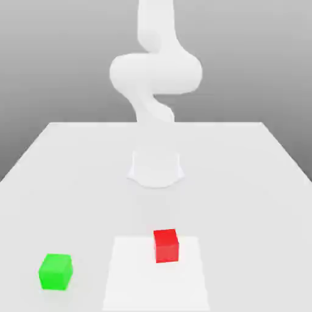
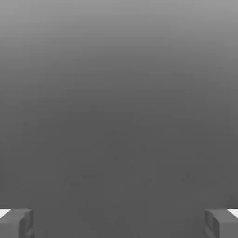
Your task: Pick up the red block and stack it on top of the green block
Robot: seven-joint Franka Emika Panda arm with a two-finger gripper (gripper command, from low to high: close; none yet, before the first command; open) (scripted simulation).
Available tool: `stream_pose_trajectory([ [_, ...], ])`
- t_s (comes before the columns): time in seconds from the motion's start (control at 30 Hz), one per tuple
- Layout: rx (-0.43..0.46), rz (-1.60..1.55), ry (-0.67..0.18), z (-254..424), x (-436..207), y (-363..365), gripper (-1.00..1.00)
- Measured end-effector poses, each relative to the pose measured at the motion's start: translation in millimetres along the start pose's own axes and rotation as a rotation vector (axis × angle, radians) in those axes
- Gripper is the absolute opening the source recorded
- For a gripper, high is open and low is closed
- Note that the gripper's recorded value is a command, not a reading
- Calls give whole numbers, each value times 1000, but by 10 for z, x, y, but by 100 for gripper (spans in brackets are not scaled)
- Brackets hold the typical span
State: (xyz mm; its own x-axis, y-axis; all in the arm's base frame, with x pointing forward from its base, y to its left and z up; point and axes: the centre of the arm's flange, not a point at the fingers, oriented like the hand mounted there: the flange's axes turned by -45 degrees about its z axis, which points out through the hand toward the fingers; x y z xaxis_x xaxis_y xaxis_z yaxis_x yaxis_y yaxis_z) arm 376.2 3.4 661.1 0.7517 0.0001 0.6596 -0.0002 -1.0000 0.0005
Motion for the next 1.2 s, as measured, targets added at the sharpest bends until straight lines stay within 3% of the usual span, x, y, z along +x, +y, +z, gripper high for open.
stream_pose_trajectory([
  [0.3, 9, -60, -337, 2049, -1063, -113, 0],
  [0.6, 44, -118, -695, 3272, -2997, -187, 0],
  [0.8, 46, -120, -719, 3686, -3453, -188, 0],
  [0.83, 46, -120, -719, 3742, -3513, -187, -100],
  [1.2, 46, -120, -719, 3534, -3313, -189, -100],
])
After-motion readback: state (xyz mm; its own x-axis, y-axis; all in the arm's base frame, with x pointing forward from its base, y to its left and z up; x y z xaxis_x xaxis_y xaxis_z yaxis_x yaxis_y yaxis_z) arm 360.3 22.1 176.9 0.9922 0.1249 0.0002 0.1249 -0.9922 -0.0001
